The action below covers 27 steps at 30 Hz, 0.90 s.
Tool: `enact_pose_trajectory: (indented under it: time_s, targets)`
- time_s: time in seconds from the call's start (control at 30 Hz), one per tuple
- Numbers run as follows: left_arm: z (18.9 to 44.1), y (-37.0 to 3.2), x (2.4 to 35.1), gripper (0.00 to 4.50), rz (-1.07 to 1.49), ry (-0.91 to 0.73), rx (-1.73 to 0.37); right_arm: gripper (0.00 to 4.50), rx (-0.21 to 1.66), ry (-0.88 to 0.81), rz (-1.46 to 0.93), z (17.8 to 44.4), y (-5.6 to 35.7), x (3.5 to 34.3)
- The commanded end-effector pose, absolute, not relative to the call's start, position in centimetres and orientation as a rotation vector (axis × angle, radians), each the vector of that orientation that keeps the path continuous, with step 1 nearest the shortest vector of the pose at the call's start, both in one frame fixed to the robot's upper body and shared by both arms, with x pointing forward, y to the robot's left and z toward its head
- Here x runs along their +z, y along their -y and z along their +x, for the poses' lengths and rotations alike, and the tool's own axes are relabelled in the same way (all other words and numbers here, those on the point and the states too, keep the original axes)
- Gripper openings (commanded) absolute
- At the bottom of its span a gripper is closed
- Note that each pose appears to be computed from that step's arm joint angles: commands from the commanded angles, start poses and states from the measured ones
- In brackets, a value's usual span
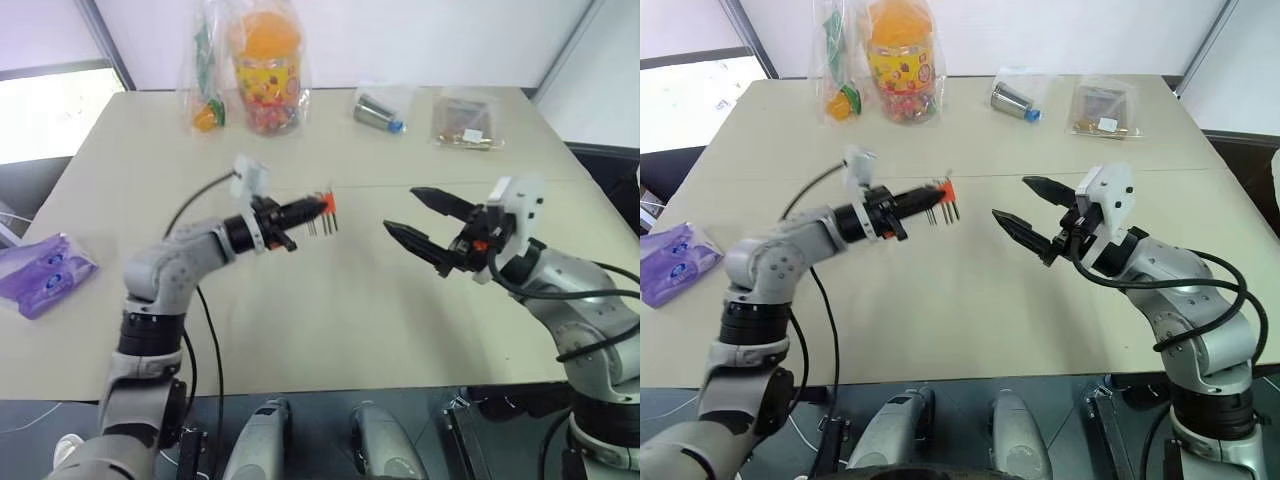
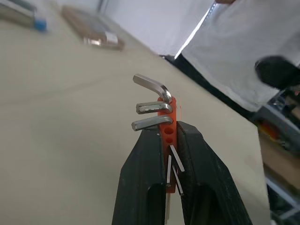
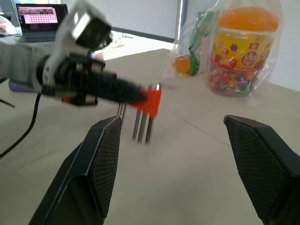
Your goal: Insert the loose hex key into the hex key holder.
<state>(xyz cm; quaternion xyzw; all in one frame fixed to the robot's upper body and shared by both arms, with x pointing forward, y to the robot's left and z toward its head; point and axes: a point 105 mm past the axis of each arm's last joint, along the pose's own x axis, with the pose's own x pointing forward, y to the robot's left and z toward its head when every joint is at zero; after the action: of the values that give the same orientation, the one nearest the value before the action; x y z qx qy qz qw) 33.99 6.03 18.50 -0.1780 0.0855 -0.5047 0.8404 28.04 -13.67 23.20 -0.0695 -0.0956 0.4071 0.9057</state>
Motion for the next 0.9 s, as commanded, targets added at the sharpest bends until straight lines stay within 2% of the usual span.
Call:
enact_pose_trajectory:
  time_s: [0.03,0.27,0.5,0.53,0.57,0.77,0.9]
  targets:
    - [33.4,-4.5,17.7,0.0,-0.451,-0.24,-1.1,3.59,0.829,0.255,-0.171,27.6,13.6,24.7]
    - [33.2,-3.0,13.4,0.0,-0.558,-0.435,-1.07,3.59,0.807,0.266,-0.175,27.8,13.4,24.9]
    - [33.4,-4.7,10.6,0.0,-0.523,-0.548,-0.975,3.59,0.803,0.256,-0.18,27.8,13.3,24.5]
    - [33.4,-4.9,10.5,0.88,-0.521,-0.549,-0.971,3.65,0.803,0.253,-0.181,27.8,13.3,24.4]
    - [33.5,-5.2,10.4,1.22,-0.516,-0.55,-0.963,3.65,0.804,0.251,-0.182,27.9,13.2,24.3]
    - [34.4,-7.3,11.3,4.31,-0.389,-0.46,-0.917,3.65,0.826,0.221,-0.202,28.1,13.2,23.8]
    - [35.1,-9.1,13.9,4.31,-0.251,-0.323,-0.915,3.65,0.884,0.131,-0.255,27.9,13.5,22.5]
